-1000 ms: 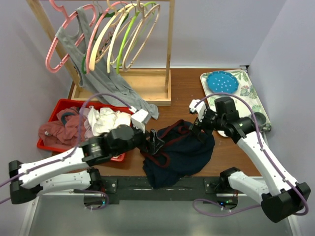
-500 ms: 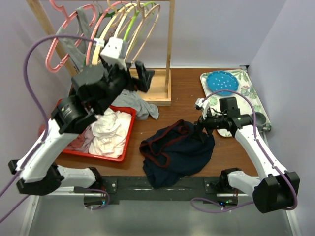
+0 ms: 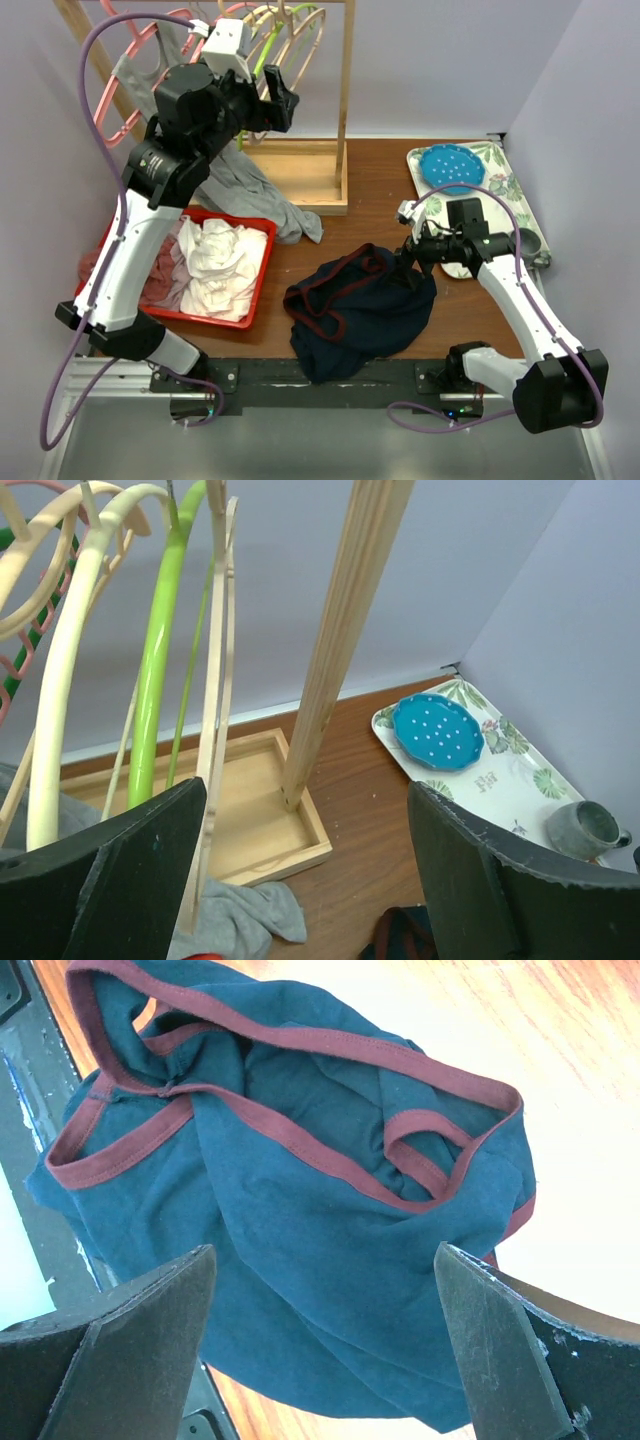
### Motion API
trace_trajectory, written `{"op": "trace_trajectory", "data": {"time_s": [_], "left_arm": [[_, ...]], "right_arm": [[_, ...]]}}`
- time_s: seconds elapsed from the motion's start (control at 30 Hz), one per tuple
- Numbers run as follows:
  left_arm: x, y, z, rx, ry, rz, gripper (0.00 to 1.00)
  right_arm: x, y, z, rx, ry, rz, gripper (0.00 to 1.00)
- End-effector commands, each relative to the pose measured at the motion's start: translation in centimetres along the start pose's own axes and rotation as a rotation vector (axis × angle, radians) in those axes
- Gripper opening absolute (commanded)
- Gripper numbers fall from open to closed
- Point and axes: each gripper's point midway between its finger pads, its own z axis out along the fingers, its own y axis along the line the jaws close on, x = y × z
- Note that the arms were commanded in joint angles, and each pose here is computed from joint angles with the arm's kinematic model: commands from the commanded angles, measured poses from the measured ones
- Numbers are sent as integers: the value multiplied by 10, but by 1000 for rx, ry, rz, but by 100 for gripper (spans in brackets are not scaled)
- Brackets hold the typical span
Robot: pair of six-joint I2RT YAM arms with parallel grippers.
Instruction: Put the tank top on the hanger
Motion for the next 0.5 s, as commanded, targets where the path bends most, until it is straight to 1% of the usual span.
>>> {"op": "trace_trajectory", "data": {"time_s": [0.0, 0.3, 0.47], "left_arm": [[-19, -7, -4, 83, -41, -41, 85], [-9, 16, 7, 42, -11, -41, 79], [1, 23, 16, 32, 14, -33, 79]], "right_arm": [[-4, 0, -2, 0, -22, -31, 95], [-3, 0, -1, -4, -16, -29, 95], [-2, 0, -1, -4, -15, -31, 95]]}}
